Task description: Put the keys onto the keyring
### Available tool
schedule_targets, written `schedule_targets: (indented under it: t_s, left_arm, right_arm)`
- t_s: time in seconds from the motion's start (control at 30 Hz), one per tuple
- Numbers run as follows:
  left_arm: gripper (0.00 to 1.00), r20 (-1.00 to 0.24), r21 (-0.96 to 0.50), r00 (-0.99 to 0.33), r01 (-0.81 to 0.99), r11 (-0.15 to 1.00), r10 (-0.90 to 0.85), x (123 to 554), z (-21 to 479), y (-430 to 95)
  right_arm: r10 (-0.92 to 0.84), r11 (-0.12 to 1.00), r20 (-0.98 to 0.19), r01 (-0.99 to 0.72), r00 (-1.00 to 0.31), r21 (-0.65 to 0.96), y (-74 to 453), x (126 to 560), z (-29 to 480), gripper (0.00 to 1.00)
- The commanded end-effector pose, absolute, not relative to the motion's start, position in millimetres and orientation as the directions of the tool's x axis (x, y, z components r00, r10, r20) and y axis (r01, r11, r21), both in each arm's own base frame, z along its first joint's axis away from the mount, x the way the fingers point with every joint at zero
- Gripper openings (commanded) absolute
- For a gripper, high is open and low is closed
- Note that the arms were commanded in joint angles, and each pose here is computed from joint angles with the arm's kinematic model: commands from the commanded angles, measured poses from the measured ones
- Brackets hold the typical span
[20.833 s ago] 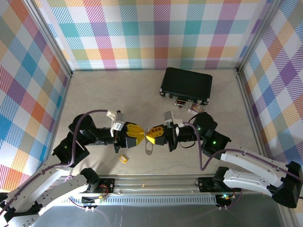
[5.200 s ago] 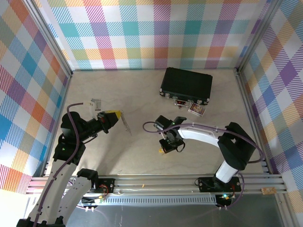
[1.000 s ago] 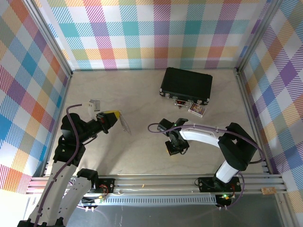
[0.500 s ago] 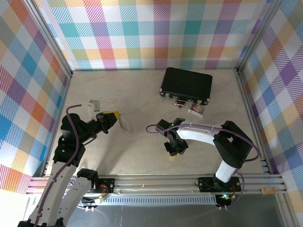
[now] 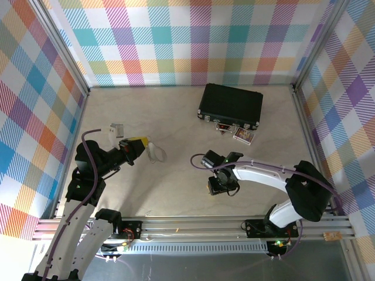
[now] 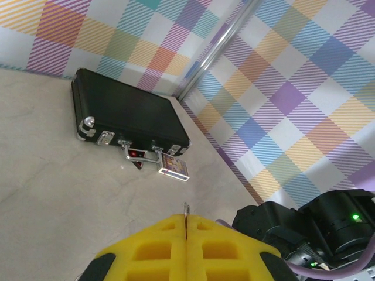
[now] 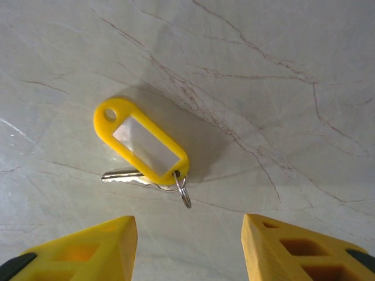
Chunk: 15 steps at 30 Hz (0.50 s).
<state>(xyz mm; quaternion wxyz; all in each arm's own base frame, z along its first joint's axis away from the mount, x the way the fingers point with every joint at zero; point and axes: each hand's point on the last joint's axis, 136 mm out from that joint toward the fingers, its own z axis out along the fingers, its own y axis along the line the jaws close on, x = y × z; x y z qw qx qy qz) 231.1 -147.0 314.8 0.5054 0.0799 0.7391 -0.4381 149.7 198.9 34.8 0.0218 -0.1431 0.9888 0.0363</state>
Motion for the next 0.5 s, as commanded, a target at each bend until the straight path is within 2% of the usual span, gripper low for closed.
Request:
schedule_targets:
  t_s: [0.0, 0.13, 0.47]
  left_arm:
    - [0.0, -0.835, -0.549, -0.444, 0.641, 0.536, -0.325, 222, 336, -157]
    - [0.0, -0.84, -0.541, -0.441, 0.658, 0.523, -0.315, 219, 339, -159]
    - [0.0, -0.831, -0.556, -0.457, 0.698, 0.451, -0.316, 212, 344, -169]
  right_arm:
    - [-0.263, 0.955, -0.106, -0.274, -0.959, 0.115, 206, 152, 38, 0.51]
    - [-0.277, 0.943, -0.143, -0.297, -0.95, 0.147, 205, 151, 39, 0.48]
    - [-0.282, 0.939, -0.133, -0.302, -0.95, 0.166, 205, 149, 25, 0.33]
